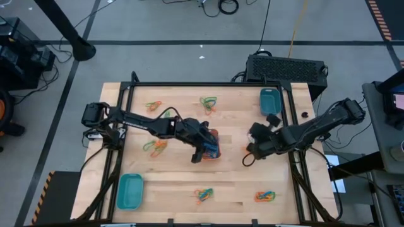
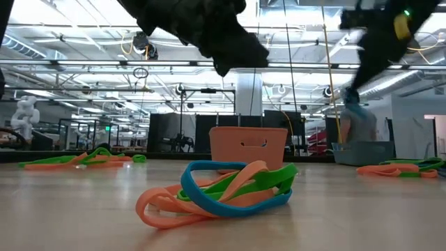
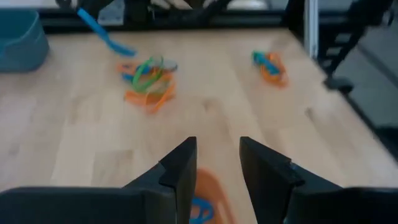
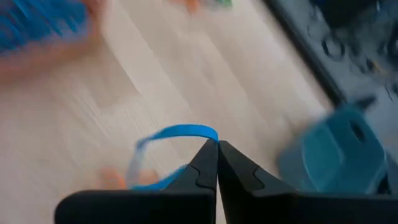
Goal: Sort rubber bands into baskets
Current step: Put the blue rubber band into the orange bin
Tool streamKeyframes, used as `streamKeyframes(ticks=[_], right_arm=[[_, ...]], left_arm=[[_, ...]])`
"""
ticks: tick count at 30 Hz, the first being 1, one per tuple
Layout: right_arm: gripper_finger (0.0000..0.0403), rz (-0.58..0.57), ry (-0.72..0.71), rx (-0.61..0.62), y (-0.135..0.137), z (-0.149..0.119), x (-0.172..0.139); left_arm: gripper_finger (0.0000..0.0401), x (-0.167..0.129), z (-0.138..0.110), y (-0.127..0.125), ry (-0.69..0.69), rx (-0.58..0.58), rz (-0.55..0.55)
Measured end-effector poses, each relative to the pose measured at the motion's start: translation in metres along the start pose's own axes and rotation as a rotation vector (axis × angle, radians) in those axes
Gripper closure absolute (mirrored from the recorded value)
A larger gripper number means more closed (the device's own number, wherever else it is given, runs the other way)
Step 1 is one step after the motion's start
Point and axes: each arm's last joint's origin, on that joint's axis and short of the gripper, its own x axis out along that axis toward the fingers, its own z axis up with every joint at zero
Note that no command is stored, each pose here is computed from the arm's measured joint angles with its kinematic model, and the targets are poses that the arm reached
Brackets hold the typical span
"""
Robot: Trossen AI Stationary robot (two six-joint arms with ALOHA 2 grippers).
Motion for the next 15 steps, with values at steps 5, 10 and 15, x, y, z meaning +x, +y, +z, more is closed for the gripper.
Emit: streamKeyframes(ticks=[5, 10, 15], right_arm=[[0.0402, 0.137, -0.163, -0.016, 0.016, 0.022, -0.006], [0.0403, 0.266, -0.301, -0.028, 0.028, 0.039, -0.013], [0.0403, 0.341, -0.369, -0.041, 0.033, 0.048, -0.018]], left_arm=[[0.0271, 0.001, -0.002, -0.005, -0.133, -0.016, -0.016], [0.0271, 0.001, -0.003, -0.007, -0.211, -0.050, -0.030], [0.0271, 0.001, -0.001, -0.008, -0.237, -0.048, -0.005]])
